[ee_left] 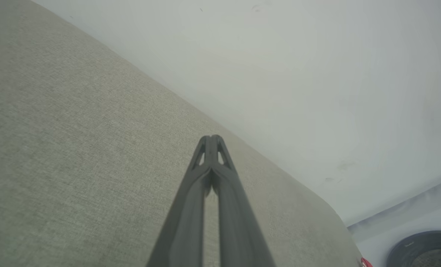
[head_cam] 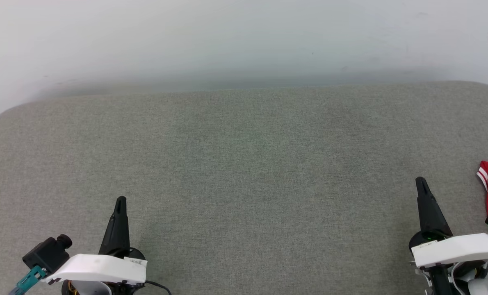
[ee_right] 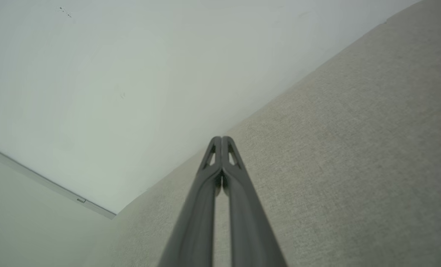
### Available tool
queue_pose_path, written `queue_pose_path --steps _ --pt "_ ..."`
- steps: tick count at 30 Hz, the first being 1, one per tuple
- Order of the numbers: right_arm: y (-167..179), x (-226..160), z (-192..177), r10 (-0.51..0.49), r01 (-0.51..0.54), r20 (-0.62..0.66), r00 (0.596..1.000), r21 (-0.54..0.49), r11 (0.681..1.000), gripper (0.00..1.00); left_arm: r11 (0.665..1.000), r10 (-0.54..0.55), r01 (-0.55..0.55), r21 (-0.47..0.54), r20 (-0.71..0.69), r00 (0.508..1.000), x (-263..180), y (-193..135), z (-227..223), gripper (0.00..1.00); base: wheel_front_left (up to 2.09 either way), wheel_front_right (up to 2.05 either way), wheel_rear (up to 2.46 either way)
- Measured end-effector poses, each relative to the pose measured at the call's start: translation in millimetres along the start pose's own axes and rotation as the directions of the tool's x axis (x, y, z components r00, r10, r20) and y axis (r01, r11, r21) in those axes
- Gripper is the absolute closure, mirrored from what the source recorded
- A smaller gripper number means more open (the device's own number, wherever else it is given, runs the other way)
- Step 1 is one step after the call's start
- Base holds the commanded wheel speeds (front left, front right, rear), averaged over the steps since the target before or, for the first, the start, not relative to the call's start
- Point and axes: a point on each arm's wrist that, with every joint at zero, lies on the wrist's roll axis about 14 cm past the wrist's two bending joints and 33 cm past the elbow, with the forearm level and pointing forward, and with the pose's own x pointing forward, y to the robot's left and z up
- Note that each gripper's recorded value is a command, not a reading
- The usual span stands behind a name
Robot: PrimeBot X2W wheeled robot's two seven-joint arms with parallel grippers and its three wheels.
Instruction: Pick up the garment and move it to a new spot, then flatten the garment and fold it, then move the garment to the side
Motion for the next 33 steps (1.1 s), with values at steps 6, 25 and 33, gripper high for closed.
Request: queue_pose_path --steps 6,25,33 --pt "-1.7 0.1 0.1 -0.012 0.012 -0.004 1.0 0.078 0.997 1.0 0.997 0.009 -0.009 -0.079 -0.004 1.0 1.3 1.4 1.1 1.0 0.0 0.0 0.0" --pt "-5.4 -0.3 -0.4 -0.033 0.039 -0.023 0.999 0.293 0.955 1.0 0.955 0.03 -0.036 -0.296 -0.025 0.999 2.5 5.6 1.5 1.0 0.0 0.0 0.0" --pt "-6.3 -0.8 -0.2 -0.038 0.045 -0.028 0.999 0.371 0.928 1.0 0.926 0.034 -0.043 -0.374 -0.03 0.999 2.6 6.7 2.2 1.0 0.0 0.0 0.0"
